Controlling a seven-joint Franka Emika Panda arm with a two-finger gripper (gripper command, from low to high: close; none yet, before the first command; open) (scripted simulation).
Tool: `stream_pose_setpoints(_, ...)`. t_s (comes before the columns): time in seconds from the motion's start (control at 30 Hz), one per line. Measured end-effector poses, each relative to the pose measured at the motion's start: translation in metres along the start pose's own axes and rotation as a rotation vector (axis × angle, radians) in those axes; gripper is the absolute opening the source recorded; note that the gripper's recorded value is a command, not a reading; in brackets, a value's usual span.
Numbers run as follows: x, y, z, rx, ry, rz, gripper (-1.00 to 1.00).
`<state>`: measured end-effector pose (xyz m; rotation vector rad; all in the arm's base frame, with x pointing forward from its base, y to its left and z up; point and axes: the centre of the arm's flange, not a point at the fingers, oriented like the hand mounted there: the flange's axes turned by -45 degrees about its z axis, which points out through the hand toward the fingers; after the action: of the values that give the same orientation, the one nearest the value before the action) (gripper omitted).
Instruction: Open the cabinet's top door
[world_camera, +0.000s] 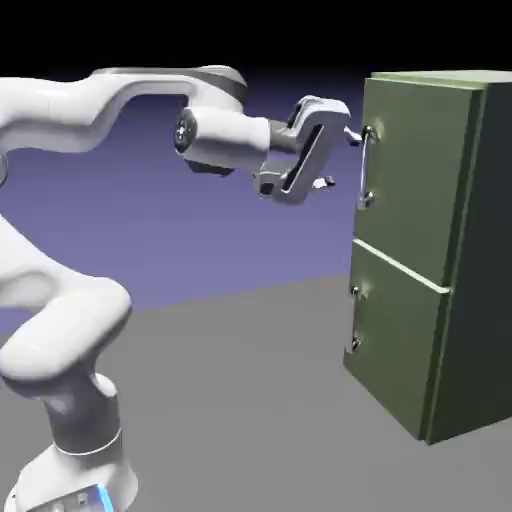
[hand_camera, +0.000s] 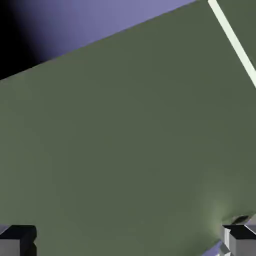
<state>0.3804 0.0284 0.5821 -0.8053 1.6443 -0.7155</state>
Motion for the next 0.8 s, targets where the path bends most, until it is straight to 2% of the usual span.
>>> stream_pose_setpoints(0.67, -0.037, 0.085, 0.057, 0.118, -0.17, 0.924, 1.0)
stream_pose_setpoints(0.8, -0.04, 0.086, 0.079, 0.12, -0.175, 0.952, 1.0)
